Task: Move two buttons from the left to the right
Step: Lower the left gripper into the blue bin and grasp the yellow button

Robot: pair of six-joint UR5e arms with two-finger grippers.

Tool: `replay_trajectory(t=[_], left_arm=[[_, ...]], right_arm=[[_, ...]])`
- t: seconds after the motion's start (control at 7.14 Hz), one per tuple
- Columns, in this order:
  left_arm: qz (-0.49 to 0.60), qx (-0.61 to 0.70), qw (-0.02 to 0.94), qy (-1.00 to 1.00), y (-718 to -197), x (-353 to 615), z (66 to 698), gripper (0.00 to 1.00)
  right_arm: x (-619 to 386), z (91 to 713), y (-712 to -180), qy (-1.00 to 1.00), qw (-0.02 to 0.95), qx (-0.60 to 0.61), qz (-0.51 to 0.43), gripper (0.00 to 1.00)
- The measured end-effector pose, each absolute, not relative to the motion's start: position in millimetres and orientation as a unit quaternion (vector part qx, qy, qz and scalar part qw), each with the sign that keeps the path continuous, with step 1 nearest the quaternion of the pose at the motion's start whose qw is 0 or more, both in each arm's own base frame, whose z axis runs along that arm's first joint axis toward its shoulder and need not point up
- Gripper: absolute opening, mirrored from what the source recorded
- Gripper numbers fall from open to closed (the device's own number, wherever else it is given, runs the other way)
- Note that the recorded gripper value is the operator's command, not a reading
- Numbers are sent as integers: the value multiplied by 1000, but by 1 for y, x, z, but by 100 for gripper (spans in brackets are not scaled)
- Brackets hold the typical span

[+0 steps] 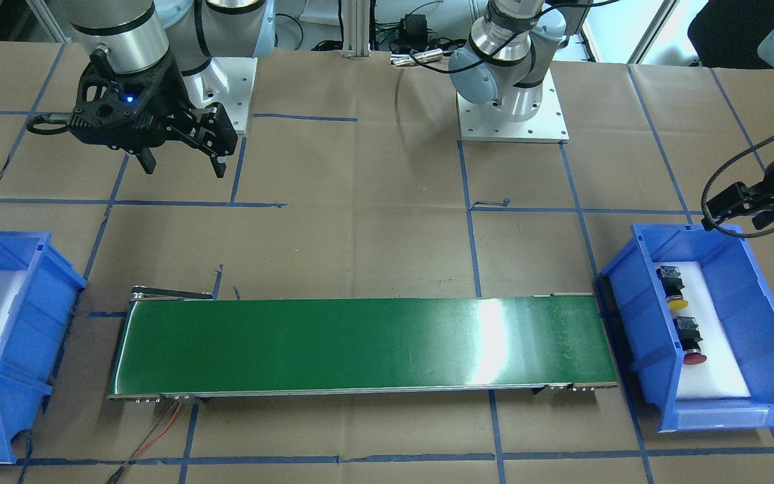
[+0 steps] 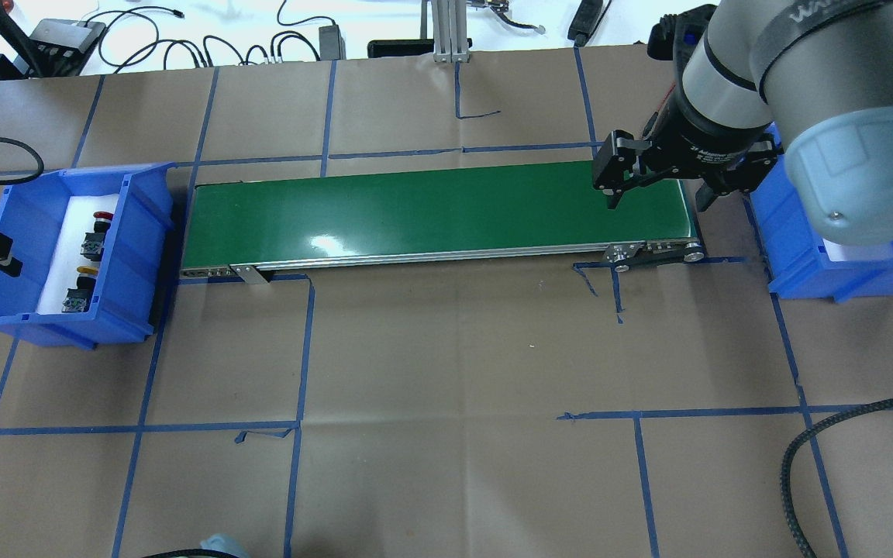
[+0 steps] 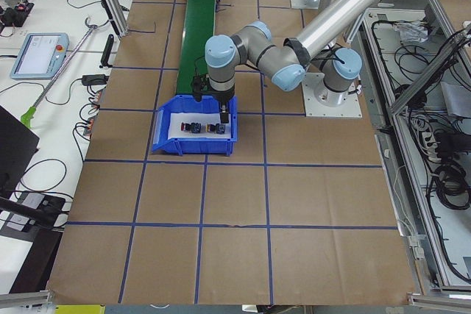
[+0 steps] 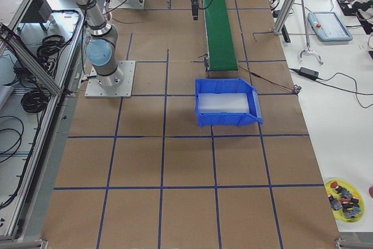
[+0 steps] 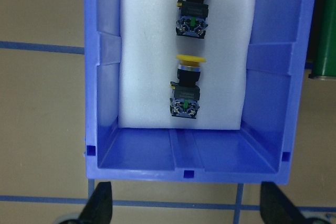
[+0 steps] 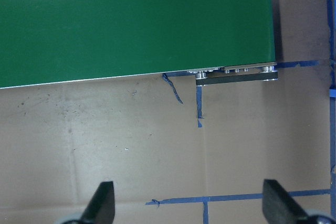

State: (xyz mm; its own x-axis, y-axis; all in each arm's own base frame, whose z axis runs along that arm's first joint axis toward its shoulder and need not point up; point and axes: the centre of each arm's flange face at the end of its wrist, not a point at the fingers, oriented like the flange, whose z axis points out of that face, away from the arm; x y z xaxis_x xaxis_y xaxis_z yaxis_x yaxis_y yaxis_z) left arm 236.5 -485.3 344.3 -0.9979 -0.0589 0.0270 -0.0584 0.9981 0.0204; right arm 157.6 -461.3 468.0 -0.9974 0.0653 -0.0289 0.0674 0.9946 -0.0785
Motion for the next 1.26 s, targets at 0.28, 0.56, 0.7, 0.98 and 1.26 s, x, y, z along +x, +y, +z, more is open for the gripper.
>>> replay_trajectory(t=[0.28, 0.56, 0.7, 0.98, 1.26], left_arm=[[-8, 8, 15, -1000, -496, 221, 308, 98], [-3, -29, 9, -1000, -507, 210, 284, 97], [1, -39, 5, -999, -509, 211, 276, 97], [1, -39, 5, -999, -510, 221, 259, 97], [1, -29, 6, -1000, -505, 229, 238, 97]], right_arm=[[158, 468, -461, 999, 13, 33, -40, 100], [158, 468, -461, 999, 14, 34, -40, 100], [158, 468, -461, 999, 14, 34, -40, 100], [158, 468, -461, 999, 14, 34, -40, 100], [158, 468, -461, 998, 14, 35, -41, 100]])
